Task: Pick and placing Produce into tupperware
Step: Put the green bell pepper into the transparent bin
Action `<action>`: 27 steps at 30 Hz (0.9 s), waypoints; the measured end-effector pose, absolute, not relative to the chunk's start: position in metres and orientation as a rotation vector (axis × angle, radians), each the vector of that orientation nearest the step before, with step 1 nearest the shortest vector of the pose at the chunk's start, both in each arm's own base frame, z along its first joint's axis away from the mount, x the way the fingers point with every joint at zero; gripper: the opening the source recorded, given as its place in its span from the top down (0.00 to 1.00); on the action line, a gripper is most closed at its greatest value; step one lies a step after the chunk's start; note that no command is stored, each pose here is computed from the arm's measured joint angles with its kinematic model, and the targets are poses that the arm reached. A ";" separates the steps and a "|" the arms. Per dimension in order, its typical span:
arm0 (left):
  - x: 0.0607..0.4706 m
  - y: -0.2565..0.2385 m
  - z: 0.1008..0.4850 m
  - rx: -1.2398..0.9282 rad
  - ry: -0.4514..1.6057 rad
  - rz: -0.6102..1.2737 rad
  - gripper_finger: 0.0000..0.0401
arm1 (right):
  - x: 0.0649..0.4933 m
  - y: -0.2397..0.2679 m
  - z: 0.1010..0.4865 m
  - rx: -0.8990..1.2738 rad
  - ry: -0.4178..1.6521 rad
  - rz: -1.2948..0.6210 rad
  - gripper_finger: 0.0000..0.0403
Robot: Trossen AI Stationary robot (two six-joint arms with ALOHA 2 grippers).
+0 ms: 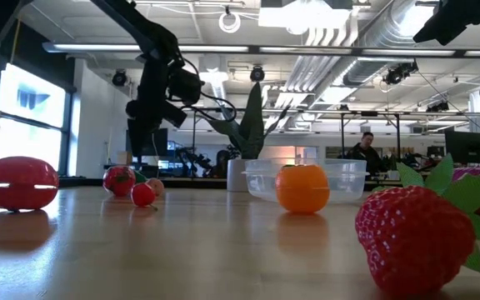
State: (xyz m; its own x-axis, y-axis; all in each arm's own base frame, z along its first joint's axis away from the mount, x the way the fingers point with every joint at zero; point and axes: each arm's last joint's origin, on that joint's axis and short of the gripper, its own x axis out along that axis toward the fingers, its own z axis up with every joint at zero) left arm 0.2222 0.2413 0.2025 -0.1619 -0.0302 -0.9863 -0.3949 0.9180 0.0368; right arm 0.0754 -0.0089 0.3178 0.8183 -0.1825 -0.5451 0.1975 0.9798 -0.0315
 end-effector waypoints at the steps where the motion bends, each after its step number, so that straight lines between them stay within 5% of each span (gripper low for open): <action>1: 0.221 0.240 0.199 -0.323 1.719 0.318 0.48 | 0.075 -0.009 0.318 0.027 0.578 -0.202 1.00; 12: 0.216 0.234 0.179 -0.335 1.727 0.289 0.43 | 0.075 -0.009 0.318 0.027 0.578 -0.202 1.00; 27: 0.212 0.239 0.217 -0.362 1.618 0.358 0.44 | 0.075 -0.009 0.318 0.027 0.578 -0.203 1.00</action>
State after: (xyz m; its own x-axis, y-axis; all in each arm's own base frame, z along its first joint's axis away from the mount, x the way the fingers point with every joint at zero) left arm 0.2117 0.2393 0.2167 -0.0740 -0.0201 -0.9971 -0.4383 0.8987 0.0144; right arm 0.0754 -0.0089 0.3178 0.8181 -0.1825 -0.5453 0.1977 0.9798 -0.0313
